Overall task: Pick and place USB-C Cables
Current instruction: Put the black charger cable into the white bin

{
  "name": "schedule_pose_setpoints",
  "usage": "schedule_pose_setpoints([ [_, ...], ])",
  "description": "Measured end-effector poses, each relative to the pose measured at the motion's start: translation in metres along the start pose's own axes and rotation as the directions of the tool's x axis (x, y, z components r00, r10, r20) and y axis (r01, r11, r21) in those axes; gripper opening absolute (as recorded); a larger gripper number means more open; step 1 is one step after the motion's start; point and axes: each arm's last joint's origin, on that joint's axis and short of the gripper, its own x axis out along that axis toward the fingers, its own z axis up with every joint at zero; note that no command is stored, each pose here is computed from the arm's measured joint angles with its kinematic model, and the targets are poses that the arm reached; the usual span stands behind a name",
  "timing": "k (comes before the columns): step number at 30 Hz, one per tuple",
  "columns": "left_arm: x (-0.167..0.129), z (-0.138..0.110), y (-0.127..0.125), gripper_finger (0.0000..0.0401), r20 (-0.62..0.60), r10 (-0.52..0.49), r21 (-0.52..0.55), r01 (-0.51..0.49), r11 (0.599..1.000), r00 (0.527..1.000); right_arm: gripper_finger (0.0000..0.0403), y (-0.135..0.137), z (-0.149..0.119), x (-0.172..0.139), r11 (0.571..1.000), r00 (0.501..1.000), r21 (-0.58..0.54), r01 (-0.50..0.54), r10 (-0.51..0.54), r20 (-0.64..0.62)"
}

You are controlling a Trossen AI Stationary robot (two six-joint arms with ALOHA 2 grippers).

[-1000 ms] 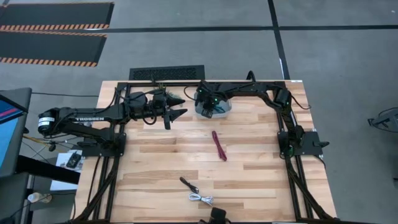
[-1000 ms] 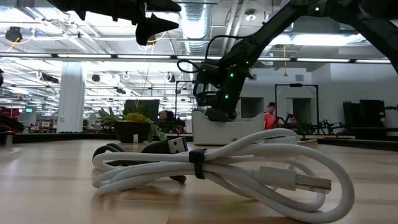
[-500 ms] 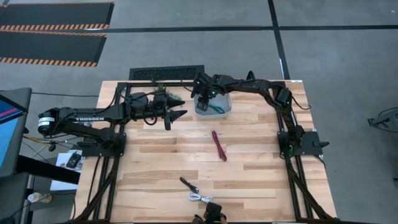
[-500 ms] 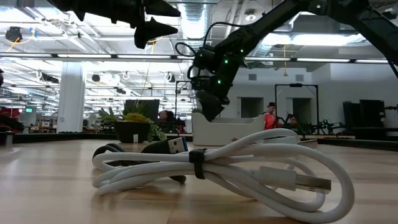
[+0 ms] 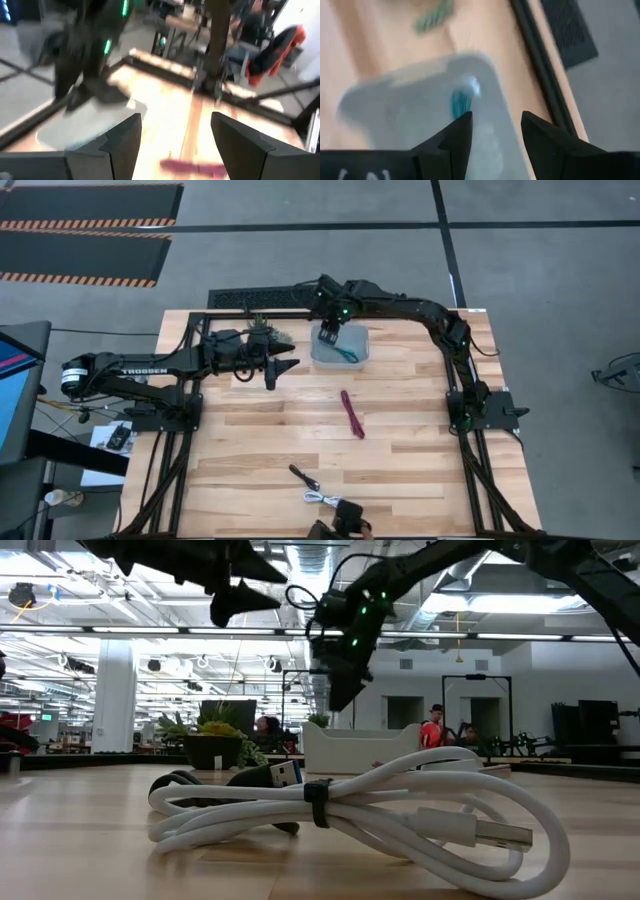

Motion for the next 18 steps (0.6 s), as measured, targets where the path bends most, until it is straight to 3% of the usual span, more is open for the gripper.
schedule_pose_setpoints([
  [4, -0.001, -0.013, -0.001, 0.0228, -0.138, -0.028, 0.021, 0.031, 0.999, 0.990, 0.0193, -0.002, -0.013, -0.053, 1.000, 0.994, -0.017, -0.022, 0.020, -0.111],
  [8, -0.004, -0.027, -0.008, 0.0228, -0.272, -0.054, 0.073, 0.076, 0.994, 0.961, 0.0193, -0.003, -0.036, -0.118, 0.998, 0.987, 0.062, -0.019, 0.028, -0.156],
  [13, -0.011, -0.046, -0.029, 0.0228, -0.433, -0.152, 0.150, 0.237, 0.960, 0.888, 0.0193, 0.008, -0.062, -0.196, 0.989, 0.997, 0.146, -0.011, 0.022, -0.068],
  [18, -0.019, -0.056, -0.058, 0.0228, -0.477, -0.255, 0.198, 0.386, 0.901, 0.841, 0.0193, 0.035, -0.087, -0.259, 0.980, 0.995, 0.188, -0.064, 0.049, 0.084],
])
